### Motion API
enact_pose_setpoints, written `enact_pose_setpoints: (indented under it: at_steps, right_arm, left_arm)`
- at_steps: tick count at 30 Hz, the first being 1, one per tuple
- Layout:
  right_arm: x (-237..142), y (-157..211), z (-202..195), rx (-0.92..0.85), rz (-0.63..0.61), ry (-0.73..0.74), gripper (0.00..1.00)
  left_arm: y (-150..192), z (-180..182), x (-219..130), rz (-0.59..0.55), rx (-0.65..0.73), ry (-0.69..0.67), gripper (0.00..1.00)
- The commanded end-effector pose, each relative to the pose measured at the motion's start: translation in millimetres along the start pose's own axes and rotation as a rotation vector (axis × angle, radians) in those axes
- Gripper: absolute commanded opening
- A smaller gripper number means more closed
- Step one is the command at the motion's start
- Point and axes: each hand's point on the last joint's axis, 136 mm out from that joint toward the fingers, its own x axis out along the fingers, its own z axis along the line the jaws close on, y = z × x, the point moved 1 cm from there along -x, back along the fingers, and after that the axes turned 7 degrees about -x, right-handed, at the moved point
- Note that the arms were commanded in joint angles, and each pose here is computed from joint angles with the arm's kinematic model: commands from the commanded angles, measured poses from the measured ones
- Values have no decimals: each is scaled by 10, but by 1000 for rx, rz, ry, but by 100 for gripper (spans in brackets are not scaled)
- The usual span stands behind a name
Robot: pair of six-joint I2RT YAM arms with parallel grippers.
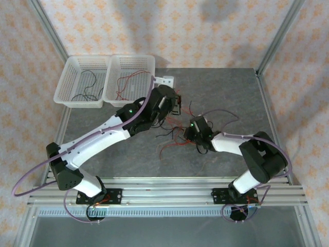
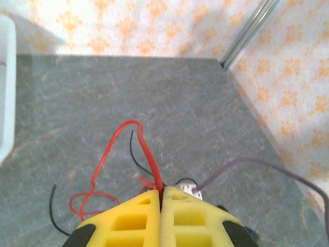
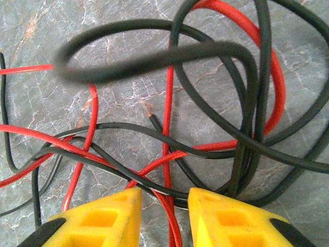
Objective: Untangle the cables
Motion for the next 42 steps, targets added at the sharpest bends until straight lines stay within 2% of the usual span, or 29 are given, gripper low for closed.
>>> enact_pose_setpoints:
  at_steps: [1, 6, 11, 14, 19, 25, 31, 38, 42]
  right_arm:
    - [-25, 120, -307, 39, -4, 96, 30]
    - [-131, 201, -502, 61, -19, 141, 30]
    - [-239, 279, -644, 74, -28, 171, 30]
    - [-300, 322, -700, 80, -33, 180, 30]
    - [-406, 325, -651, 87, -47, 134, 32]
    - [-637, 190, -477, 55, -76, 64, 40]
    - [-902, 38, -304, 30, -107, 3, 48]
    - [-1154, -90, -189, 22, -145, -39, 50]
    - [-1216, -115, -188, 21, -156, -37, 50]
  left_arm:
    - [-487, 15, -398, -123, 38, -33, 0]
    - [-904, 29, -700, -239, 48, -68, 0]
    - [-1208, 199, -901, -355, 78, -206, 0]
    - [-1383, 324, -941, -408, 101, -291, 0]
    - [-1697, 595, -799, -447, 88, -357, 0]
    - [-1970, 872, -522, -500, 74, -410, 0]
    - [-2065, 1196, -99, -507, 58, -452, 0]
    - [-2001, 1802, 559, -481, 53, -551, 0]
    - [-1813, 2198, 990, -426, 28, -573, 0]
